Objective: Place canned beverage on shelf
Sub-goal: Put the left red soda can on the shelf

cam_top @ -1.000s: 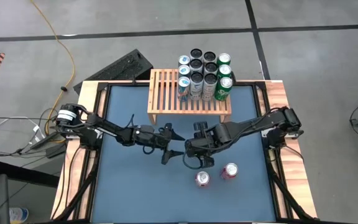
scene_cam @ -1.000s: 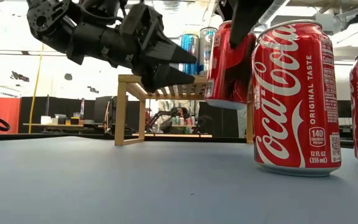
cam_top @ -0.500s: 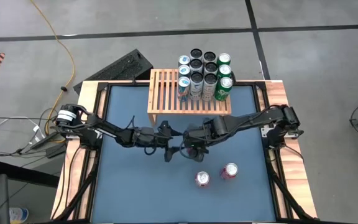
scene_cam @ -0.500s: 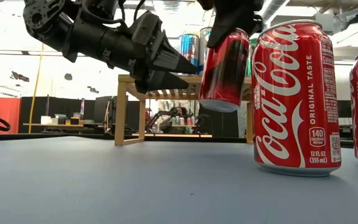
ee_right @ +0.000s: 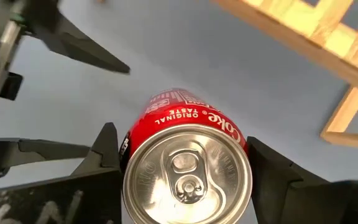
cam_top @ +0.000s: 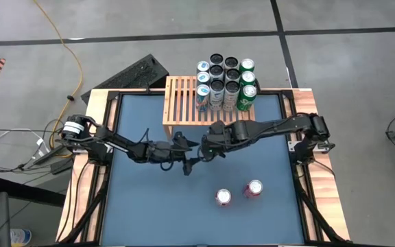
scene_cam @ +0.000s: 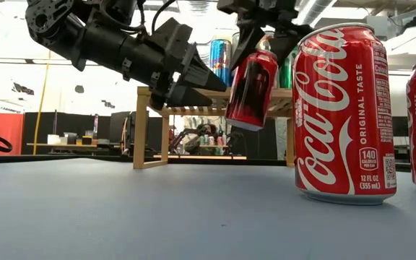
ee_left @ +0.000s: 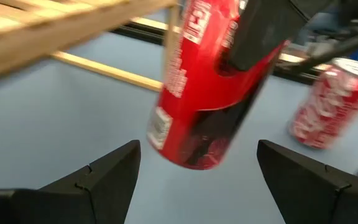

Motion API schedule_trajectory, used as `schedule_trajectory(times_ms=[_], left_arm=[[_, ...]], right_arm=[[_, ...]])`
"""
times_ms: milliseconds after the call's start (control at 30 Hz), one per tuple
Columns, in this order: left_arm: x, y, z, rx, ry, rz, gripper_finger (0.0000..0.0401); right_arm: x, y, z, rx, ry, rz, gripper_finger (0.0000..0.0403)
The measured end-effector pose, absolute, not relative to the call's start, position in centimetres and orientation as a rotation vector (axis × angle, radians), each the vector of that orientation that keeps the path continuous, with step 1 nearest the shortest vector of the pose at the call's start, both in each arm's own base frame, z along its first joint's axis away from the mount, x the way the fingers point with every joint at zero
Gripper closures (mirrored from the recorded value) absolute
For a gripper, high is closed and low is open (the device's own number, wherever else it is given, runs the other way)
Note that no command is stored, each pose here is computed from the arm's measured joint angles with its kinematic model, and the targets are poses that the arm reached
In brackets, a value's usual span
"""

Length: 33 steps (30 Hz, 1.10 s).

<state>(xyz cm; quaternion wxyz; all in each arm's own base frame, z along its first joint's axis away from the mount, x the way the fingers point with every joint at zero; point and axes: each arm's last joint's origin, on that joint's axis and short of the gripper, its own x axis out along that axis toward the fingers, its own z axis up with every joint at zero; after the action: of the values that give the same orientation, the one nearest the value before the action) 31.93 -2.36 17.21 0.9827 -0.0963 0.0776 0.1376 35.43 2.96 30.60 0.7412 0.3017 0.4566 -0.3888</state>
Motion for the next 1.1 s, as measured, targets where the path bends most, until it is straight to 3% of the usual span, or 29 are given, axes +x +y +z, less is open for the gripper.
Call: schedule_trajectory(times_ms=[267, 733, 1100], left_arm=[[31.8, -1.9, 17.3, -0.113, 0.140, 0.425, 0.0092], [32.9, -2.4, 18.8, -0.073, 0.110, 0.322, 0.0092], [33.0, -2.5, 18.7, -0.170, 0.113, 0.320, 0.0092]], right_arm=[[35.9, 2.4, 30.7, 0.704, 0.962, -0.837, 0.0214], [36.7, 1.6, 30.9, 0.754, 0.889, -0.817, 0.0215], [37.0, 1.7, 31.1, 0.753, 0.853, -0.804, 0.0216]])
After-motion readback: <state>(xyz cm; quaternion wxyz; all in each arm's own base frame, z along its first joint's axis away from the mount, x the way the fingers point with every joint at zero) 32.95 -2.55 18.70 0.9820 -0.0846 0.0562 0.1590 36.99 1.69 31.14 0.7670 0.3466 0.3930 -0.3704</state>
